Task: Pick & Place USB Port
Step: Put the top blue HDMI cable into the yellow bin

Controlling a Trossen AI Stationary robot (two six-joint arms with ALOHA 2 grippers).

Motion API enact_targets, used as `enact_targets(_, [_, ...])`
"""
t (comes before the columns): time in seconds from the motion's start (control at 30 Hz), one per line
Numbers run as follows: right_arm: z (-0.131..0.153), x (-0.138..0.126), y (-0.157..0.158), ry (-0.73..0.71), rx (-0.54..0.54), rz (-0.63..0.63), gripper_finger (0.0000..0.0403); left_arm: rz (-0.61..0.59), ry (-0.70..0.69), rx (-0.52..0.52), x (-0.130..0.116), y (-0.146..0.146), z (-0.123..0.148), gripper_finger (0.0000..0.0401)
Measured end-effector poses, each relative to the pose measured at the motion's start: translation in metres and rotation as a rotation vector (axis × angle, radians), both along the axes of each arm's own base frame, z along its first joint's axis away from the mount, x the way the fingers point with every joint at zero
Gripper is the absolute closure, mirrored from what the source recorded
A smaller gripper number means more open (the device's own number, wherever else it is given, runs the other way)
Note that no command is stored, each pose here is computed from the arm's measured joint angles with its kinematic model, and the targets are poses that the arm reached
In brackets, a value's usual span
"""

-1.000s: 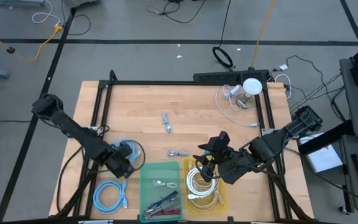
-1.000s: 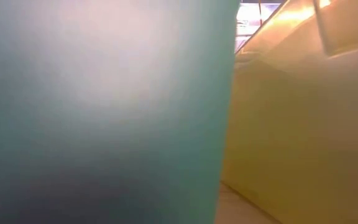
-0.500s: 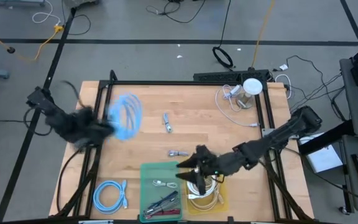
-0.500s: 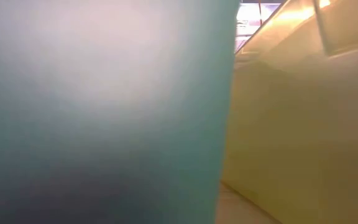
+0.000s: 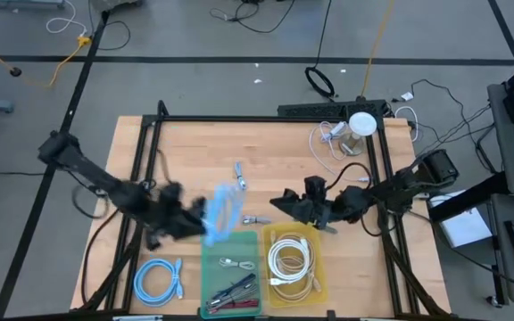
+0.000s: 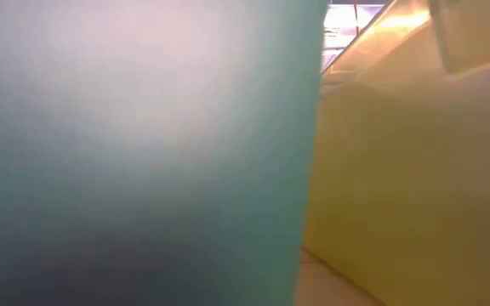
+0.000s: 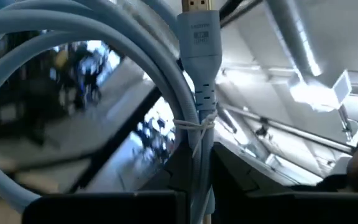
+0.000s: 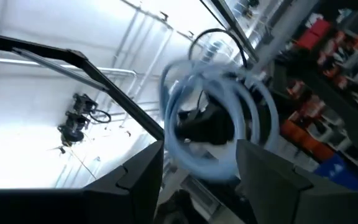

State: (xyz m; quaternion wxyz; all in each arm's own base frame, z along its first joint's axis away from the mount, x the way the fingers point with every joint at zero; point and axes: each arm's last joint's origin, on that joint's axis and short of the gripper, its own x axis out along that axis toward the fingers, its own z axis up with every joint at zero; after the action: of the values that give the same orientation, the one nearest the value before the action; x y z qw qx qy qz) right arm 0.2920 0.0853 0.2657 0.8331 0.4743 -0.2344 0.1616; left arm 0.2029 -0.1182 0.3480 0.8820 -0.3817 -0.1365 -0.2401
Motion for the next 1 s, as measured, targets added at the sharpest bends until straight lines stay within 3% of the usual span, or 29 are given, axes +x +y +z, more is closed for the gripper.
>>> enact_targets(0.1, [-0.004,0.002,0.004,0.055,0.007,0.027,0.0206,-0.044,0.173,-0.026,0.029,-0.008,-0.03,0.0367])
enact_targets(0.2, [-0.003,0.003,0.013,0.077,0.02,0.061,0.0206,-0.012,0.378,-0.023,0.047,-0.007,-0.059,0.0367])
enact_targets(0.33, [0.002,0.003,0.03,0.102,0.037,0.123,0.0206,0.055,0.642,0.05,0.061,0.0,-0.07,0.0367])
enact_targets(0.47, [-0.005,0.003,0.046,0.212,0.013,0.135,0.0206,0.192,0.819,0.142,0.068,0.013,-0.058,0.0367])
enact_targets(0.6, [-0.018,0.002,0.054,0.358,-0.003,0.03,0.0206,0.287,0.87,0.201,0.073,0.028,-0.027,0.0367])
enact_targets(0.83, [-0.027,0.003,0.05,0.46,-0.002,-0.164,0.0206,0.291,1.03,0.284,0.099,0.034,-0.007,0.0367])
enact_targets(1.0, [-0.031,0.006,0.045,0.5,-0.024,-0.214,0.0206,0.238,1.064,0.3,0.129,0.025,-0.013,0.0367])
